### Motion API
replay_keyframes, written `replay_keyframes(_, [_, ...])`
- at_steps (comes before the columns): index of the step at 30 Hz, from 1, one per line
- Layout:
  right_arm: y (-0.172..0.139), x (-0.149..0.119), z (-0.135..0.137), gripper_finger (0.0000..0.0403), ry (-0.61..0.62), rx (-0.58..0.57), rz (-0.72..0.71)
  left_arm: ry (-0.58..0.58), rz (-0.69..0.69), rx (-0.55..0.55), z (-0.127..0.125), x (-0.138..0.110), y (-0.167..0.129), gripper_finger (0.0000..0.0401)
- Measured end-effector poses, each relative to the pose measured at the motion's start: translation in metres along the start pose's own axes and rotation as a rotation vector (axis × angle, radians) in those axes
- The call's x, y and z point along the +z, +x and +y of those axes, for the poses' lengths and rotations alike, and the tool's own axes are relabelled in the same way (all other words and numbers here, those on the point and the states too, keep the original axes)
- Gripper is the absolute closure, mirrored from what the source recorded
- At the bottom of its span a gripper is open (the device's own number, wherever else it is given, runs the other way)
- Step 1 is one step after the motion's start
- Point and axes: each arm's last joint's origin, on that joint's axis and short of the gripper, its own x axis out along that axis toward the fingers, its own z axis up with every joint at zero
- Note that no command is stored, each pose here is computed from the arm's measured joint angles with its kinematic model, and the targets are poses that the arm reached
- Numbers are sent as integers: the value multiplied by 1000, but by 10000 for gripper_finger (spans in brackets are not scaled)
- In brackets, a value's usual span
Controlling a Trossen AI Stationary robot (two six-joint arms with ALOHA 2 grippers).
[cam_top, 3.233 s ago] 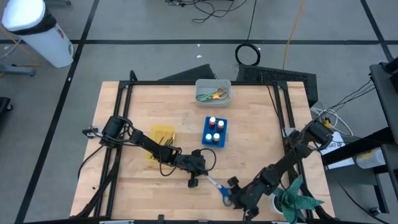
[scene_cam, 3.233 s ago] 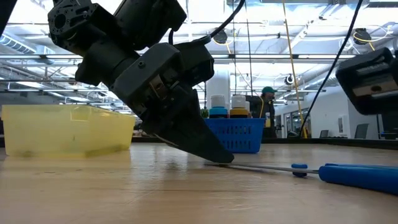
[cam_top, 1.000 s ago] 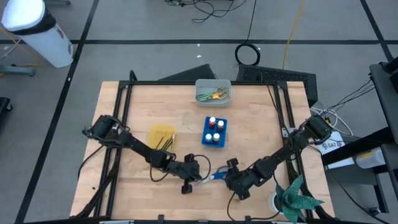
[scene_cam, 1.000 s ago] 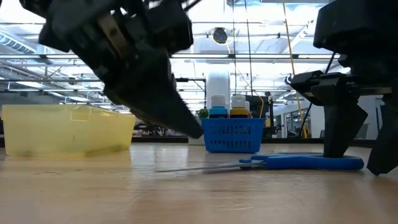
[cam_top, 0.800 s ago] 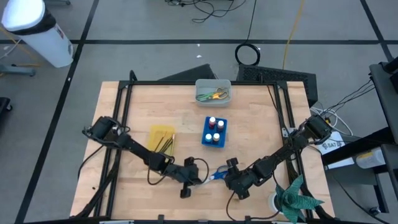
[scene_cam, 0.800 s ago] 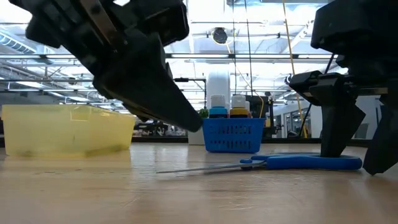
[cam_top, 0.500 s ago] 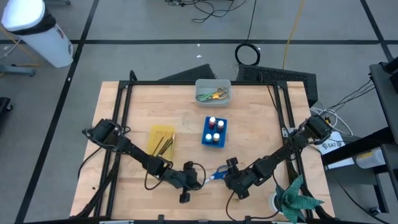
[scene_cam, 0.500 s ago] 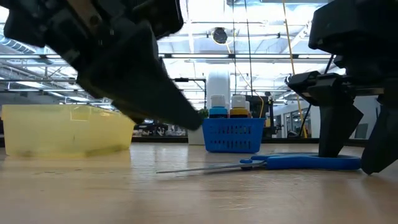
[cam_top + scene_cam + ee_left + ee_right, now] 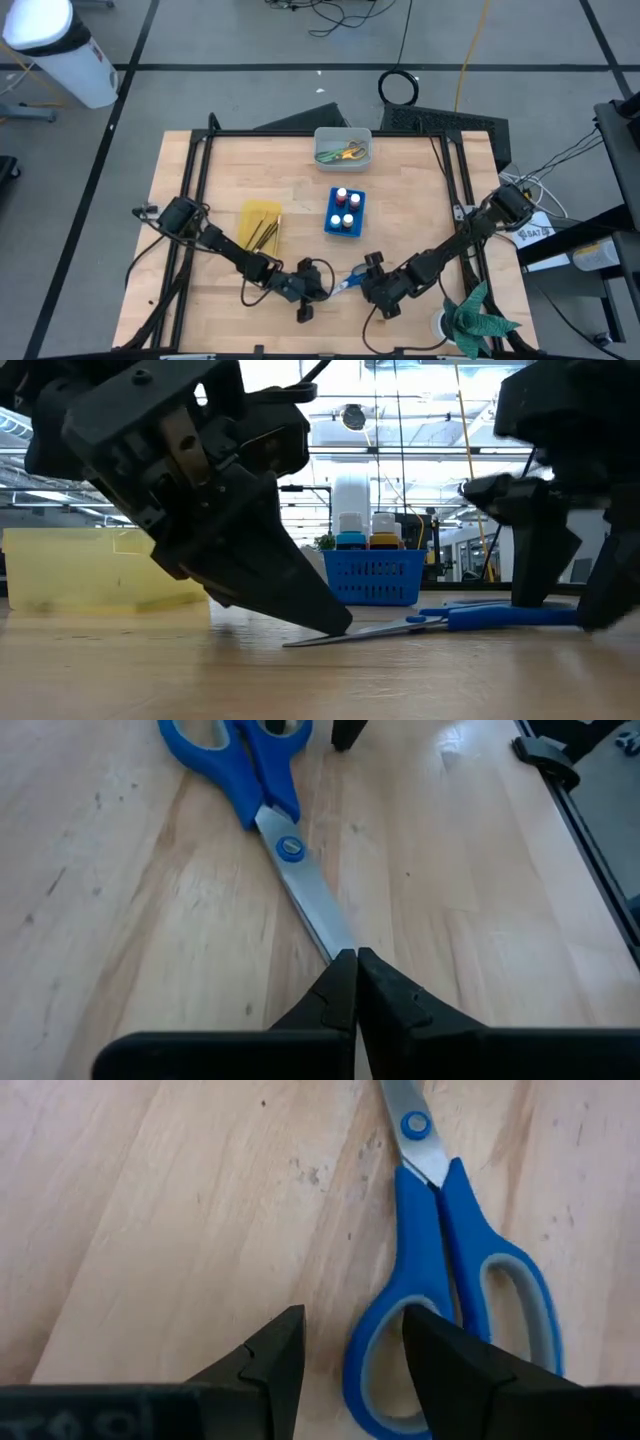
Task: Pick & Place Paint Supplies
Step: Put the blue scissors into the gray bin
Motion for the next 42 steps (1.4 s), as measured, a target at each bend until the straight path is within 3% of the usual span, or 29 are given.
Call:
replay_keyframes(5, [-30, 8, -5, 248, 9, 33, -51, -20, 14, 3, 5, -3, 5, 395])
replay_keyframes(7, [-45, 10, -8, 248, 73, 38, -69, -22, 22, 9, 6, -4, 6, 391])
replay_keyframes(12, [-68, 4, -25, 248, 367, 42, -64, -18, 42, 22, 8, -6, 6, 396])
replay_keyframes(18, [-61, -23, -54, 248, 820, 129, 38, -17, 45, 24, 8, -7, 6, 390])
replay_keyframes(21, [-48, -42, -62, 248, 928, 237, 89, -17, 46, 25, 8, -7, 6, 396])
replay_keyframes(26, [-31, -65, -65, 248, 1074, 370, 36, -17, 47, 25, 8, -7, 6, 391])
replay_keyframes(42, [-5, -70, -50, 248, 1134, 479, -96, -21, 49, 26, 9, -8, 6, 393])
